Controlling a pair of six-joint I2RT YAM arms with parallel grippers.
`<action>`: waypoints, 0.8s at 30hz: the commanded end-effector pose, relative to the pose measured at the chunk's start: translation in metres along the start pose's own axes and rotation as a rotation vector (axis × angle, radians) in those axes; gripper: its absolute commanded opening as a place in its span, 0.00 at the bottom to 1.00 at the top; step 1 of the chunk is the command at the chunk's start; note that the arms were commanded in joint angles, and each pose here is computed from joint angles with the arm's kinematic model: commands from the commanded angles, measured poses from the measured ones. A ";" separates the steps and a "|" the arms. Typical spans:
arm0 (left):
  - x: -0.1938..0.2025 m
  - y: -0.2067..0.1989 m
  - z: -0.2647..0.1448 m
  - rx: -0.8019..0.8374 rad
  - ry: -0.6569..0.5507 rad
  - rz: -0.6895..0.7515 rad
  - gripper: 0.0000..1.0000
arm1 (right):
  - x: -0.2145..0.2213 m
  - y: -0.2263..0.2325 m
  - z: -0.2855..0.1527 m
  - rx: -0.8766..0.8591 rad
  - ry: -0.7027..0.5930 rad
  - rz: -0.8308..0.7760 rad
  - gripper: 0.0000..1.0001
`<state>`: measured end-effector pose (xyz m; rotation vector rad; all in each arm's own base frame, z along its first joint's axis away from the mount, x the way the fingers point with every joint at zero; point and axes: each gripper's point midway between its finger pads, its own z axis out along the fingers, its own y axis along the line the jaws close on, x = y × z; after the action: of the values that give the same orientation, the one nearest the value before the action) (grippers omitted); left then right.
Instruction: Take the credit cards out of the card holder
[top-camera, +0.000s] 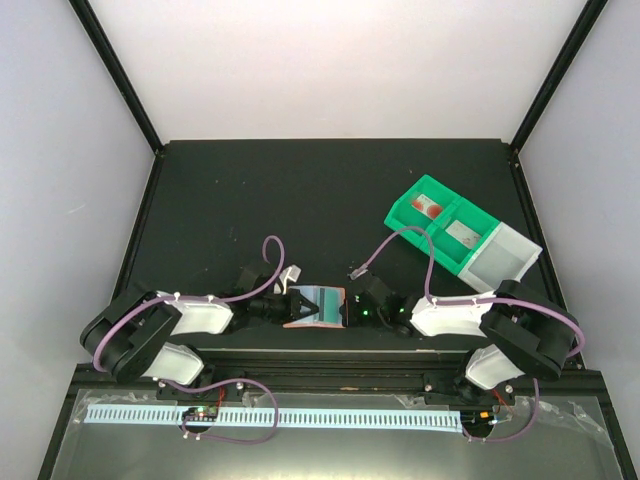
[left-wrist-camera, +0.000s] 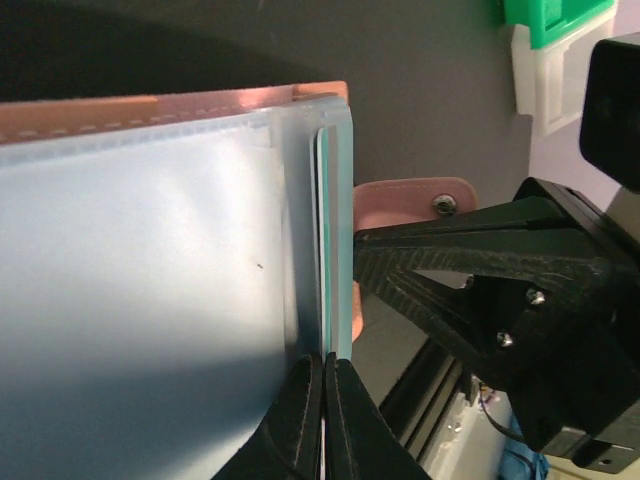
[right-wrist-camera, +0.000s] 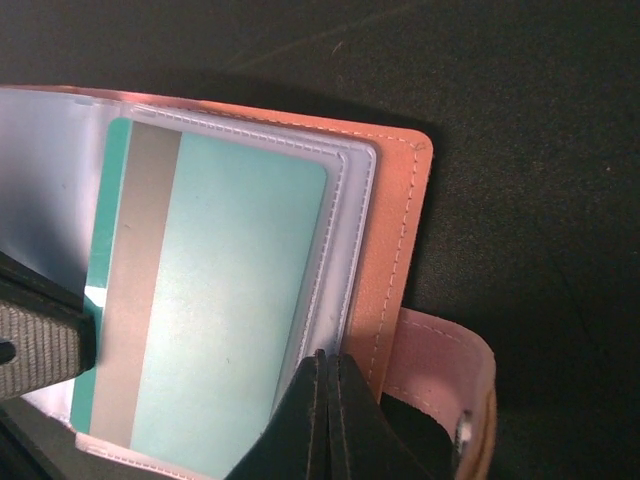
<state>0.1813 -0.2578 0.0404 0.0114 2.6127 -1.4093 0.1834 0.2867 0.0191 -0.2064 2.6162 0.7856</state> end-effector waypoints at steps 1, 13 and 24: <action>-0.005 -0.023 0.000 0.101 0.008 0.008 0.01 | 0.012 -0.012 0.002 0.041 0.033 0.003 0.01; -0.011 0.005 -0.005 -0.066 -0.030 0.022 0.02 | 0.010 -0.011 0.001 0.045 0.026 -0.005 0.01; -0.008 -0.001 -0.011 0.007 -0.032 -0.027 0.01 | 0.009 -0.009 0.001 0.039 0.029 -0.008 0.01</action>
<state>0.1839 -0.2463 0.0381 -0.0349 2.6387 -1.3418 0.1826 0.2860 0.0181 -0.2080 2.6218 0.7807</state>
